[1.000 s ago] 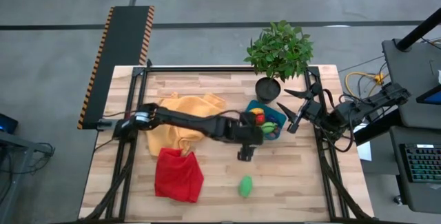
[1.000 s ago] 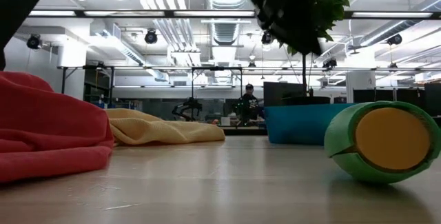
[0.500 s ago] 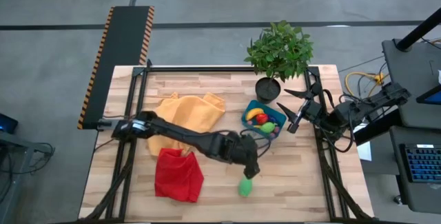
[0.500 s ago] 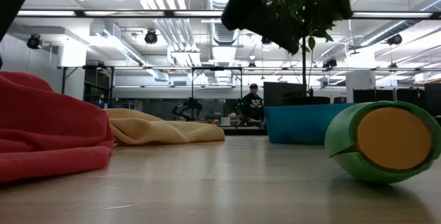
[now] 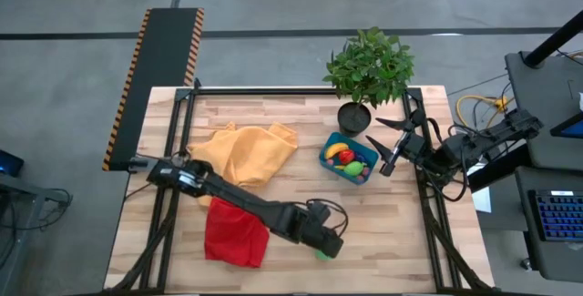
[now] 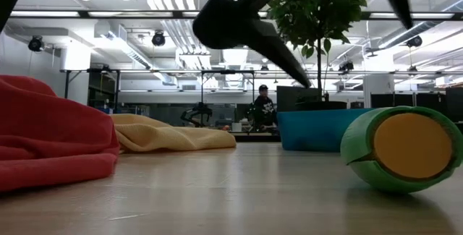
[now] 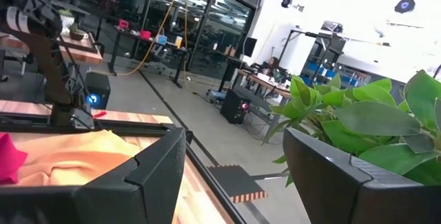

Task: Pick and placing Produce into tupperware
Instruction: Put the big corn into the blue bin

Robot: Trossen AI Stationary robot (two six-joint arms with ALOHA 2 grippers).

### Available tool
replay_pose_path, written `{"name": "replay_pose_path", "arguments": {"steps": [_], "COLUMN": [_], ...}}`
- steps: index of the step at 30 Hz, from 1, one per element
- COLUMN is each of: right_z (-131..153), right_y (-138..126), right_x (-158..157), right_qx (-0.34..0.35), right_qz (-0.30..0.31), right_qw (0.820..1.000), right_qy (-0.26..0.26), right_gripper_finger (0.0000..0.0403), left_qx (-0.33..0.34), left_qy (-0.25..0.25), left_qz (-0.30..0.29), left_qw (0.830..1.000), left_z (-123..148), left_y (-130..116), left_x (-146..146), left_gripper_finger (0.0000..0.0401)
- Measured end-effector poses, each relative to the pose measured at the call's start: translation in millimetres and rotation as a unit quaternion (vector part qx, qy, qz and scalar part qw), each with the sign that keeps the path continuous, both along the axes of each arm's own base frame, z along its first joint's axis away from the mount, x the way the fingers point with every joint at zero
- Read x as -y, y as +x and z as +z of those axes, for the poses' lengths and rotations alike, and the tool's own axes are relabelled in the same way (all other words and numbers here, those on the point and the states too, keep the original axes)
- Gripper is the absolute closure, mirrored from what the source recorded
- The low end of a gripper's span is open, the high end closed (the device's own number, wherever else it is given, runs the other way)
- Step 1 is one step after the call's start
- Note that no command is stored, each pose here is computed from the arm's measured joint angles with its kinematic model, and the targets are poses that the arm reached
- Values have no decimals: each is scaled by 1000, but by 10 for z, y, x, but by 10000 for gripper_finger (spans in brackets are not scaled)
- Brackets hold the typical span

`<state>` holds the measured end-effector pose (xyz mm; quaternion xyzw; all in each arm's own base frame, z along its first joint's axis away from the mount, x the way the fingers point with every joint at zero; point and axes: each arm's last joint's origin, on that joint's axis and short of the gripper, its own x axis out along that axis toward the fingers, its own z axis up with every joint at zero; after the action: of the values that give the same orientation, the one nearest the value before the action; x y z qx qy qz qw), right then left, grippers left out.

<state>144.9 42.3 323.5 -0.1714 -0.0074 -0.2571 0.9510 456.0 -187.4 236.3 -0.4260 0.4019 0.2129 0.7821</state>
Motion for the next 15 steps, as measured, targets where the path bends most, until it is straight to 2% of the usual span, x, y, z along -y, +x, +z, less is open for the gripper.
{"name": "replay_pose_path", "arguments": {"steps": [5,12,15], "right_z": [0,-1,-4], "right_y": [0,0,1], "right_x": [0,0,-1], "right_qx": [0,-1,-1], "right_qz": [0,0,0], "right_qw": [1000,1000,1000], "right_qy": [0,0,-1], "right_gripper_finger": [165,165,165], "left_qx": [2,-47,-56], "left_qy": [-27,-84,-92], "left_qz": [28,13,8], "left_qw": [999,995,994], "left_z": [-47,-305,-348], "left_y": [50,110,117], "left_x": [61,130,140], "left_gripper_finger": [52,52,52]}}
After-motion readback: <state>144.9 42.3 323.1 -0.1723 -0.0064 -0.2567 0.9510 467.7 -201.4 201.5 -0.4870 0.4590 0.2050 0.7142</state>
